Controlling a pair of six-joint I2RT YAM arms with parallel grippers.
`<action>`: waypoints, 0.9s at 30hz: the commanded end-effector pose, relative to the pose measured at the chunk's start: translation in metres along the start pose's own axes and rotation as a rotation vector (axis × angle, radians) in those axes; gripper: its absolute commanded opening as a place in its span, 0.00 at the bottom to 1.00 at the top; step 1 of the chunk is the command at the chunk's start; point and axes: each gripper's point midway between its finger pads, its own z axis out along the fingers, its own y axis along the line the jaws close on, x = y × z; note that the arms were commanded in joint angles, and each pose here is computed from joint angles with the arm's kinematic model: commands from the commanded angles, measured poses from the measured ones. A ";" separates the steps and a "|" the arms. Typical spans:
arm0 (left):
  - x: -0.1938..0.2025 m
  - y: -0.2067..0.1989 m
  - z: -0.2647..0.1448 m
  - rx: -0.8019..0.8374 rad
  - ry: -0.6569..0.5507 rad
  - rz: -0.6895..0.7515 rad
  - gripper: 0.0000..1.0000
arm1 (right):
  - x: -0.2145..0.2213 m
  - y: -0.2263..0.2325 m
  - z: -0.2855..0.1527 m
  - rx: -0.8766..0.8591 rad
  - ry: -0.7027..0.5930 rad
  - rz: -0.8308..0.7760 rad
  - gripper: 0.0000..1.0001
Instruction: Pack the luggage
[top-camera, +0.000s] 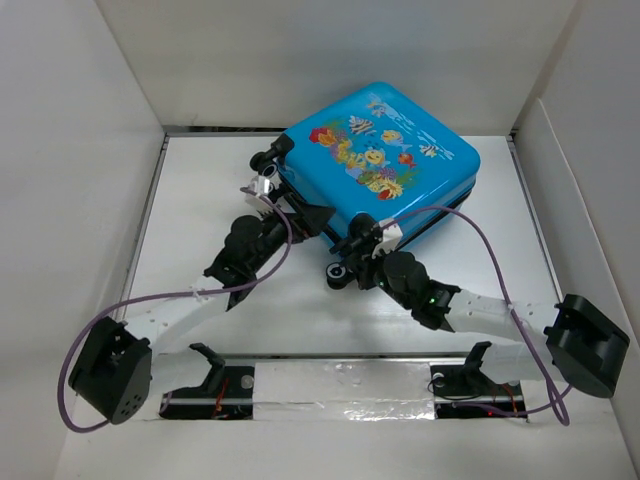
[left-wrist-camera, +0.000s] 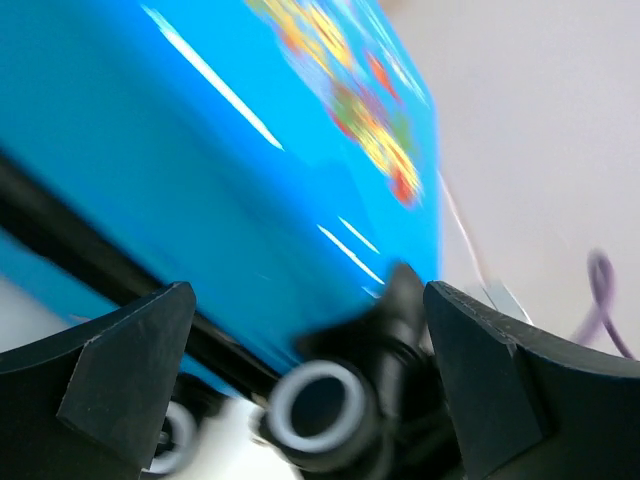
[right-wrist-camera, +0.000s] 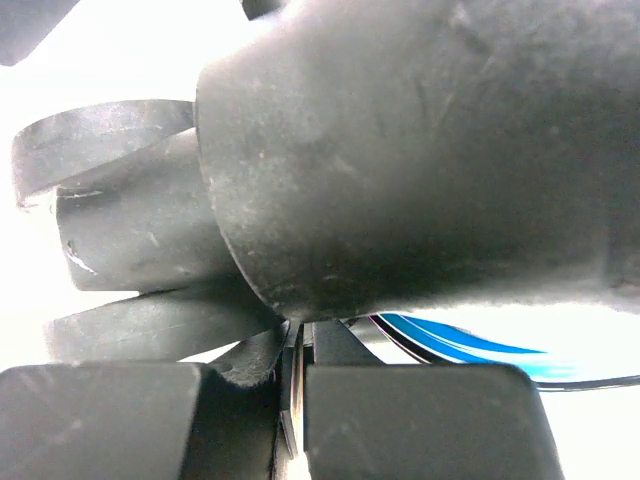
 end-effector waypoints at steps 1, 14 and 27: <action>-0.041 0.023 -0.007 -0.103 -0.106 0.051 0.99 | -0.048 0.055 -0.011 -0.219 -0.146 0.077 0.00; -0.112 0.066 -0.054 -0.205 -0.336 0.007 0.88 | -0.042 0.057 -0.011 -0.235 -0.134 0.076 0.00; -0.104 0.065 -0.049 -0.174 -0.307 -0.007 0.86 | -0.047 0.058 -0.010 -0.230 -0.137 0.073 0.00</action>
